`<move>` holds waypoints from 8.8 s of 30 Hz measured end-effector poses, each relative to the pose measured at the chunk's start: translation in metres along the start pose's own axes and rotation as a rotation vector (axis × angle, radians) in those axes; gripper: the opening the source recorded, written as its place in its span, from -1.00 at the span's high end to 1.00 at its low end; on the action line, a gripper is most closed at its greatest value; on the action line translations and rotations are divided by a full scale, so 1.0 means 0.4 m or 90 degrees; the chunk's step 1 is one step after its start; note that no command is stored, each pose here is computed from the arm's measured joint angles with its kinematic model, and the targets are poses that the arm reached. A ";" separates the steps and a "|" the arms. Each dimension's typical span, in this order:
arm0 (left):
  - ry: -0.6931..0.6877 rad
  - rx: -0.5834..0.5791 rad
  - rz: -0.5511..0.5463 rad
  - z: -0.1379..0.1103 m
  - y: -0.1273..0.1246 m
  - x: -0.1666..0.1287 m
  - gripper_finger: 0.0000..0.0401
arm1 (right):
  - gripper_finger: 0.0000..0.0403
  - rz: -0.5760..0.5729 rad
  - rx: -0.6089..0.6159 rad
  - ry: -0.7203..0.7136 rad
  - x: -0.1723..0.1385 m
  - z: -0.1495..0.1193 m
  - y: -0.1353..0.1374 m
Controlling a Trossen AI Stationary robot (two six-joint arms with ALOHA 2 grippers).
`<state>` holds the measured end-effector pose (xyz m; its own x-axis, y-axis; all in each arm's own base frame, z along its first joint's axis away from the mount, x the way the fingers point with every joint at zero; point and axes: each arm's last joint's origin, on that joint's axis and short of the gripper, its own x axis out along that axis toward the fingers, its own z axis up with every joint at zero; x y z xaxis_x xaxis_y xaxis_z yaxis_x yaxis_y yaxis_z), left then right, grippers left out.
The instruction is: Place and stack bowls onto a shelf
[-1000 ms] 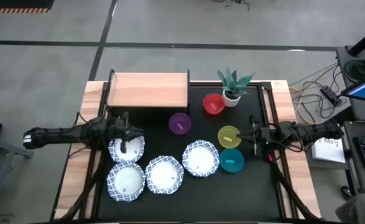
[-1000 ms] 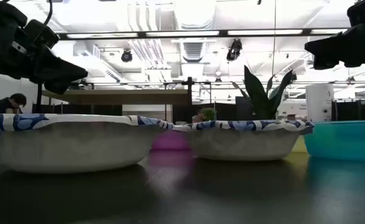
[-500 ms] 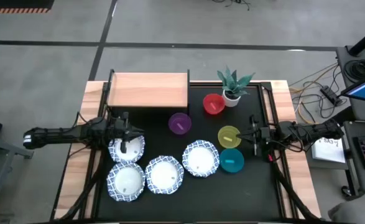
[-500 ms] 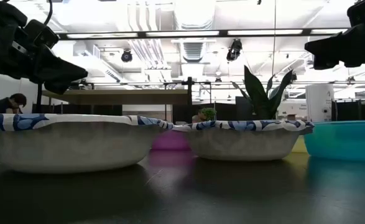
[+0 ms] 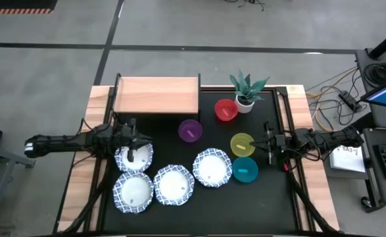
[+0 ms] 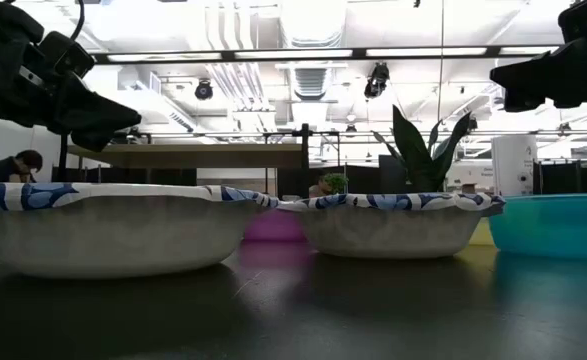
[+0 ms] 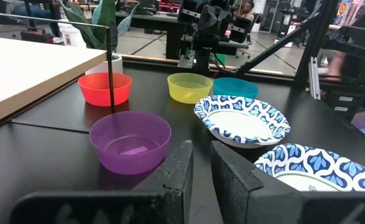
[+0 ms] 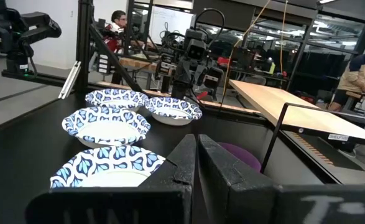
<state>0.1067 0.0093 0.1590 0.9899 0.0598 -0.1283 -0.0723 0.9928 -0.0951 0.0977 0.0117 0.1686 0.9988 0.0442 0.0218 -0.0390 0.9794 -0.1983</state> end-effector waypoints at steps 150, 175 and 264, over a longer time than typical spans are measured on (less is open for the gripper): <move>-0.299 -0.087 0.002 0.185 -0.012 -0.002 0.80 | 0.39 -0.129 -0.035 0.772 0.545 0.039 -0.259; -0.299 -0.099 -0.003 0.185 -0.012 -0.002 0.80 | 0.42 -0.197 0.022 0.848 0.517 -0.119 -0.333; -0.301 -0.102 -0.004 0.185 -0.012 -0.003 0.80 | 0.85 -0.163 -0.187 0.621 0.929 0.169 -0.423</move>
<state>0.1150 0.0121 0.2328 0.9347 0.1308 0.3305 -0.0470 0.9672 -0.2498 0.4734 -0.1244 0.2764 0.5719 -0.4639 -0.6765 0.0554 0.8447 -0.5324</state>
